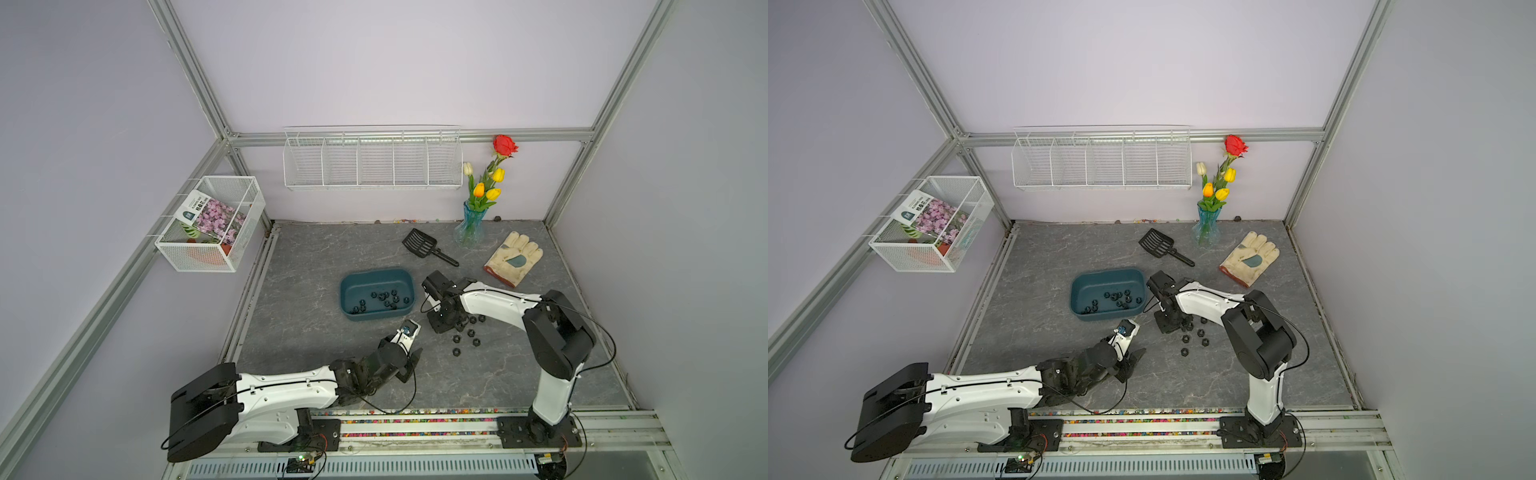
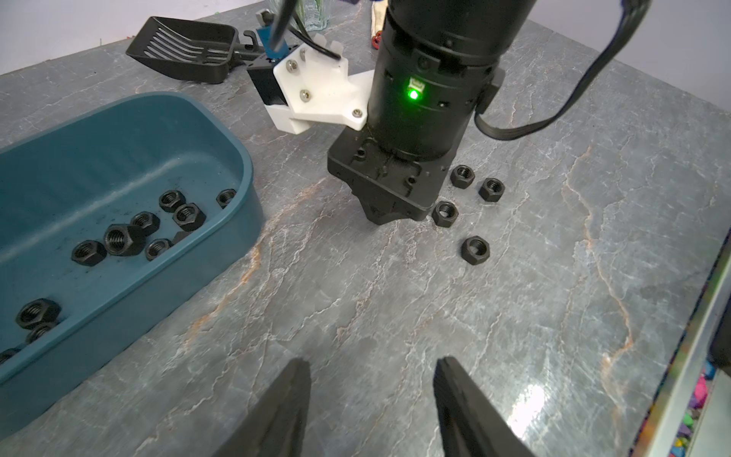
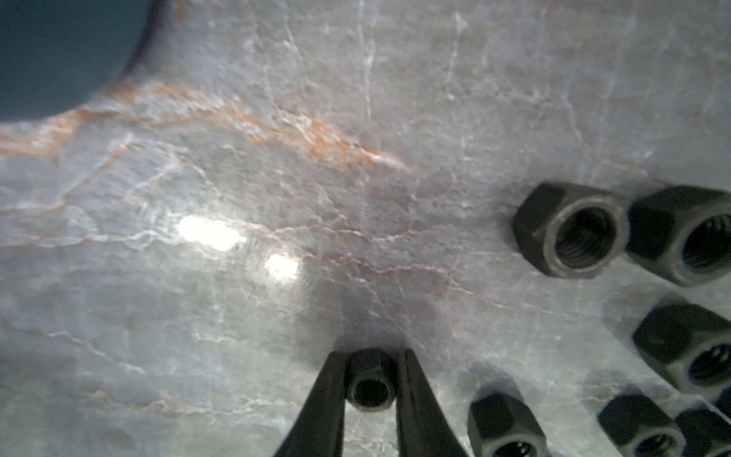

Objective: Put the nuts on the desktop into the storage box
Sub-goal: Place the nut in the storage box.

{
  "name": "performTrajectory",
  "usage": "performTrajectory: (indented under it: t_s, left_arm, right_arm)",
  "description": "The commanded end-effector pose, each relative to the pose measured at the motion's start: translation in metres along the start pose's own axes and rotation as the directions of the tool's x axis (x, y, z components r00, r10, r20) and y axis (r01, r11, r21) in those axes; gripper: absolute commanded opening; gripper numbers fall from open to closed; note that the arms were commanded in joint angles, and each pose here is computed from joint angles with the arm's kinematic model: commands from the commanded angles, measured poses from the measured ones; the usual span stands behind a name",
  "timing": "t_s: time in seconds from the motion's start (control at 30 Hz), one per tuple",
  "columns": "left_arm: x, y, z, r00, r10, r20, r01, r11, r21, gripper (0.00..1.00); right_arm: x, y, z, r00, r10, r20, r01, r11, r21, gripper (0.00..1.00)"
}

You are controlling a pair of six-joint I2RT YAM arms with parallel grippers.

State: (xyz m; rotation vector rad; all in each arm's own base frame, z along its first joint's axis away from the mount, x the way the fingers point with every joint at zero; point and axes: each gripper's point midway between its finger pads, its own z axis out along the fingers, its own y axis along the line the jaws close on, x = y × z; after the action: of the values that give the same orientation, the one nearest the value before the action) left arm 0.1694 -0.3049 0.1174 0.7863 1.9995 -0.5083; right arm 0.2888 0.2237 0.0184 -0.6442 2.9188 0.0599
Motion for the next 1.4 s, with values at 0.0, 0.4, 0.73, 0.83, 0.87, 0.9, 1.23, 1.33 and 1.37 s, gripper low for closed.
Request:
performTrajectory:
  t_s: [0.0,0.4,0.73,0.83,0.87,0.9,1.23,1.33,1.37]
  left_arm:
    - [-0.018,0.003,-0.005,0.997,-0.041,0.067,0.043,0.999,-0.023,0.56]
    - [-0.043,0.034,-0.019,0.986,-0.046,0.158,0.068,0.988,-0.137,0.56]
    - [-0.060,0.089,-0.029,0.969,-0.090,0.229,0.137,0.970,-0.199,0.56]
    - [-0.061,0.101,-0.033,0.964,-0.104,0.243,0.157,0.965,-0.211,0.56]
    - [-0.061,0.105,-0.034,0.963,-0.109,0.246,0.164,0.963,-0.216,0.56]
    - [-0.061,0.108,-0.035,0.962,-0.112,0.248,0.168,0.961,-0.219,0.56]
    - [-0.056,0.113,-0.032,0.964,-0.114,0.238,0.170,0.959,-0.225,0.56]
    - [-0.054,0.112,-0.030,0.966,-0.115,0.232,0.168,0.961,-0.221,0.56]
    - [-0.054,0.111,-0.029,0.966,-0.113,0.232,0.165,0.961,-0.220,0.56]
  right_arm:
    - [0.006,0.004,0.004,0.999,-0.004,-0.038,0.003,1.000,-0.011,0.21]
    - [-0.064,0.036,-0.072,0.989,-0.072,0.129,0.079,0.995,-0.054,0.22]
    - [-0.114,0.076,-0.064,0.981,-0.147,0.128,0.160,0.982,-0.097,0.21]
    - [-0.129,0.084,-0.053,0.980,-0.155,0.128,0.170,0.979,-0.109,0.22]
    - [-0.134,0.087,-0.048,0.979,-0.158,0.128,0.172,0.979,-0.113,0.22]
    - [-0.138,0.089,-0.045,0.978,-0.160,0.130,0.175,0.978,-0.116,0.21]
    - [-0.159,0.095,-0.006,0.979,-0.176,0.103,0.186,0.977,-0.100,0.22]
    - [-0.160,0.096,0.003,0.979,-0.177,0.102,0.187,0.978,-0.096,0.22]
    - [-0.160,0.096,0.006,0.979,-0.177,0.099,0.186,0.978,-0.094,0.22]
